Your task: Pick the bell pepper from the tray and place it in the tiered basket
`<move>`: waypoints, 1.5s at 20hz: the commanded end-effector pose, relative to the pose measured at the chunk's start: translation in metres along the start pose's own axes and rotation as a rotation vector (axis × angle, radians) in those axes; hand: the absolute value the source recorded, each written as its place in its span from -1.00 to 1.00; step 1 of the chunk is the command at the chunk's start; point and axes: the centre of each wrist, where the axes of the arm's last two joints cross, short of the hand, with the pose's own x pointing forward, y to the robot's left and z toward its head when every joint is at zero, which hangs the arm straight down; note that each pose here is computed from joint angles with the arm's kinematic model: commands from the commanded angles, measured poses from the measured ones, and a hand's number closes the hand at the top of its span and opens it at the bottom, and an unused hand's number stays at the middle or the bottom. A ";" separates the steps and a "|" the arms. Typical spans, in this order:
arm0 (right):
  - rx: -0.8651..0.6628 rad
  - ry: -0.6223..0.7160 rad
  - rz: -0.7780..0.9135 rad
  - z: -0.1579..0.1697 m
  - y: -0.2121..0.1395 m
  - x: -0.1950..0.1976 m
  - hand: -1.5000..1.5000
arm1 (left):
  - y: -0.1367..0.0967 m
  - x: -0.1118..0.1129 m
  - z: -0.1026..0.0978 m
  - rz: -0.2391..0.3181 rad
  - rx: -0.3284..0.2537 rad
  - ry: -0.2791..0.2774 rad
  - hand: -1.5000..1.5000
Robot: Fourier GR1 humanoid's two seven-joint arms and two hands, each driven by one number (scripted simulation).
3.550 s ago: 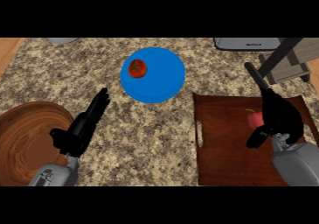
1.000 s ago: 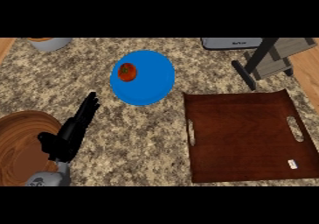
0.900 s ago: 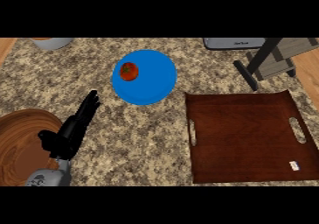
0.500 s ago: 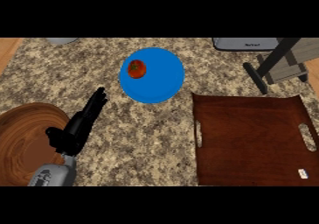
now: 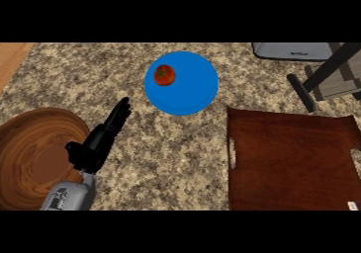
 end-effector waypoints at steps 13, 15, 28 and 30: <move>0.157 0.166 0.015 -0.069 0.071 0.058 1.00 | 0.006 -0.005 -0.001 -0.018 0.007 0.042 0.00; 0.163 0.185 0.007 -0.074 0.092 0.050 1.00 | -0.015 0.003 -0.002 -0.002 -0.027 0.011 0.00; 0.248 0.213 -0.189 -0.067 0.126 0.073 1.00 | -0.008 -0.006 -0.003 -0.013 -0.030 0.009 0.00; 0.314 0.336 -0.307 -0.068 0.126 0.074 1.00 | 0.003 -0.001 -0.007 -0.004 -0.014 0.004 0.00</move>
